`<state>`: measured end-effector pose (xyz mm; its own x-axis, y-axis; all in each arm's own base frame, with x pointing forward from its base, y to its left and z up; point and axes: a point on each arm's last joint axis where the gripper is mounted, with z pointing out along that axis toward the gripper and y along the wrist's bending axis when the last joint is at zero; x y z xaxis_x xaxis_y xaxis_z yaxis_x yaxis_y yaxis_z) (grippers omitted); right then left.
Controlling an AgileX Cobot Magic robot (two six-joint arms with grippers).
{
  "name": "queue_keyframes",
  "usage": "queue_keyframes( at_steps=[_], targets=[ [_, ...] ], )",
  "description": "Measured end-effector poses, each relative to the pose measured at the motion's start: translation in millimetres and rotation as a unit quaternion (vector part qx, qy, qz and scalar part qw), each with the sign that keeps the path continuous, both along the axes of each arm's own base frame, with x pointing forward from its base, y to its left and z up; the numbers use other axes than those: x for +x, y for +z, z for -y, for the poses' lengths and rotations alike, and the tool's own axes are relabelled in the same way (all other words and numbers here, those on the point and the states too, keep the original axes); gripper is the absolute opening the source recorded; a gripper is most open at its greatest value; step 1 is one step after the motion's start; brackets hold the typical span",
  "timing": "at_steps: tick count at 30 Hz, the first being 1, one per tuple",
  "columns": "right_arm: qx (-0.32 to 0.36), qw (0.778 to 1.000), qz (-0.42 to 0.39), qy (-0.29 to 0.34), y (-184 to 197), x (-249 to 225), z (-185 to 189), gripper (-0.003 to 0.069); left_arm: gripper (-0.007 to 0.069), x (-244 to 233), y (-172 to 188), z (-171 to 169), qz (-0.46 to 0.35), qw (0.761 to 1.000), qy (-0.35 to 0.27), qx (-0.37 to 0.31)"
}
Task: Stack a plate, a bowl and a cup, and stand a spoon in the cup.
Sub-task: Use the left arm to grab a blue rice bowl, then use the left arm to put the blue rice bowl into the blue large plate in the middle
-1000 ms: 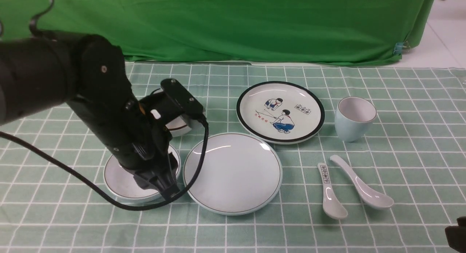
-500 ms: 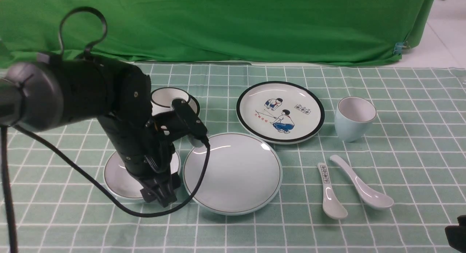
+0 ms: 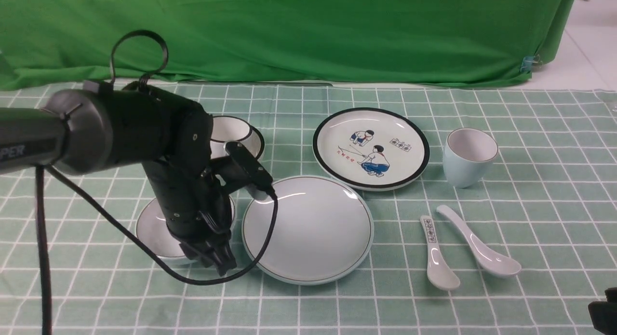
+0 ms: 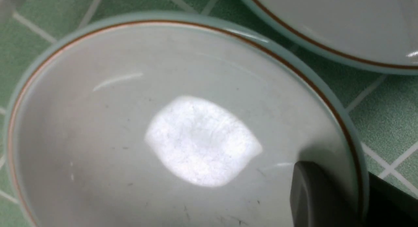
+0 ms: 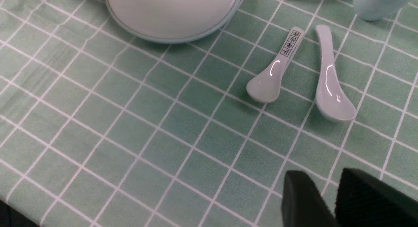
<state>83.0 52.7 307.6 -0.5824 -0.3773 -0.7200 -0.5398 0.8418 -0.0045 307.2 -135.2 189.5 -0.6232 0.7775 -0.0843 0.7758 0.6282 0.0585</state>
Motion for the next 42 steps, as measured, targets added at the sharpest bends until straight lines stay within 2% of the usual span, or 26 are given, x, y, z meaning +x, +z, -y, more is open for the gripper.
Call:
queue_keyframes(
  at_steps=[5, 9, 15, 21, 31, 36, 38, 42],
  targets=[
    [0.002, 1.000, 0.005, 0.001, 0.7, 0.5, -0.3, 0.0213, 0.0025, -17.0, 30.2, 3.9, 0.008, 0.999, 0.026, -0.030],
    [0.008, 1.000, 0.014, 0.001, 2.2, 1.7, -1.1, 0.0213, 0.0025, -28.1, 49.5, 33.9, 0.056, 0.996, -0.023, -0.061],
    [0.010, 1.000, 0.017, 0.001, 2.6, 2.0, -1.3, 0.0214, 0.0025, -30.2, 29.3, 93.3, 0.081, 0.988, -0.111, -0.072],
    [0.009, 1.000, 0.016, 0.001, 2.5, 2.0, -1.3, 0.0216, 0.0025, -11.4, 13.4, 117.7, 0.085, 0.985, -0.134, -0.065],
    [0.010, 1.000, 0.016, 0.000, 2.5, 1.9, -1.2, 0.0223, 0.0030, 1.8, 9.7, 127.4, 0.076, 0.985, -0.150, -0.047],
    [0.012, 1.000, 0.015, -0.002, 2.6, 2.0, -1.3, 0.0294, 0.0062, -3.1, 7.9, 123.8, 0.044, 0.987, -0.151, -0.030],
    [0.015, 1.000, 0.019, -0.002, 3.0, 3.7, -2.3, 0.0338, 0.0092, -5.5, 6.7, 123.9, 0.029, 0.988, -0.149, -0.031],
    [0.012, 1.000, 0.015, -0.002, 0.9, 10.8, -6.9, 0.0373, 0.0165, -6.9, 6.7, 124.9, 0.023, 0.988, -0.151, -0.038]
  ],
)
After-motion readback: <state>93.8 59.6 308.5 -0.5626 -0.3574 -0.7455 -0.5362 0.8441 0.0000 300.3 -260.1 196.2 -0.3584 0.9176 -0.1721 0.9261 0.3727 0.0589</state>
